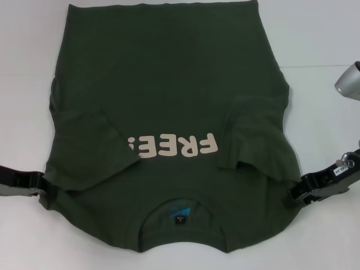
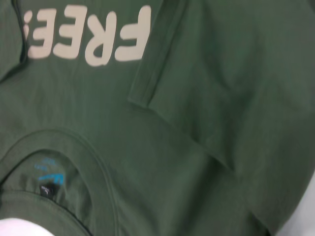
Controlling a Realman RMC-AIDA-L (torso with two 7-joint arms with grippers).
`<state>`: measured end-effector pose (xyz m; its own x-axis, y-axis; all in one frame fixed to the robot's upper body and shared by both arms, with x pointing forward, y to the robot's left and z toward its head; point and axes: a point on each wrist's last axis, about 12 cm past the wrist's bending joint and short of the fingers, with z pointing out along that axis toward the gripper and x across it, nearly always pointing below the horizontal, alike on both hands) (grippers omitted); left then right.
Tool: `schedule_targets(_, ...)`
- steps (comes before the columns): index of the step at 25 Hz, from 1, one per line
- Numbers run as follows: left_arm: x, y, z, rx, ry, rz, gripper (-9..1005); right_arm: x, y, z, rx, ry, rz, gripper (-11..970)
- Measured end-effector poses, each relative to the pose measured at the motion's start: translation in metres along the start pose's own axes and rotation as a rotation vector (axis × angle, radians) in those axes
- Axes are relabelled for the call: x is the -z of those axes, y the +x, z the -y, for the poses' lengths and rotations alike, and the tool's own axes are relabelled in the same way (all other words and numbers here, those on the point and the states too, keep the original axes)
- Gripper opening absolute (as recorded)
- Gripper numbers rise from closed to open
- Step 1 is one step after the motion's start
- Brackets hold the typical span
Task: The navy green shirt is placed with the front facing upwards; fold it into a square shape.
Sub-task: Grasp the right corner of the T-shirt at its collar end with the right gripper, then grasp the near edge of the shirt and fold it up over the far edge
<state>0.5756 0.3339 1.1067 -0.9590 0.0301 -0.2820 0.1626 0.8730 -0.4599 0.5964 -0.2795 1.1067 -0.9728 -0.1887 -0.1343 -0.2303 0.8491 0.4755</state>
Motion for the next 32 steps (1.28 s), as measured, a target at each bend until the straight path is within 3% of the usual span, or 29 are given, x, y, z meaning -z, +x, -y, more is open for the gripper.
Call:
schedule_targets(10,0.002,-0.001,-0.002,0.002,0.0,0.009,42,-0.001,-0.004,-0.006,0.03,0.013,-0.013,203)
schedule_targets(21,0.003,0.0,-0.002,-0.003,0.003,0.004,42,0.0,-0.007,-0.012,0.08,0.007,-0.032,57)
schedule_targets(32,0.029,0.017,-0.005,0.009,0.134,-0.071,43,0.024,0.015,-0.017,0.149,-0.092,-0.203,57)
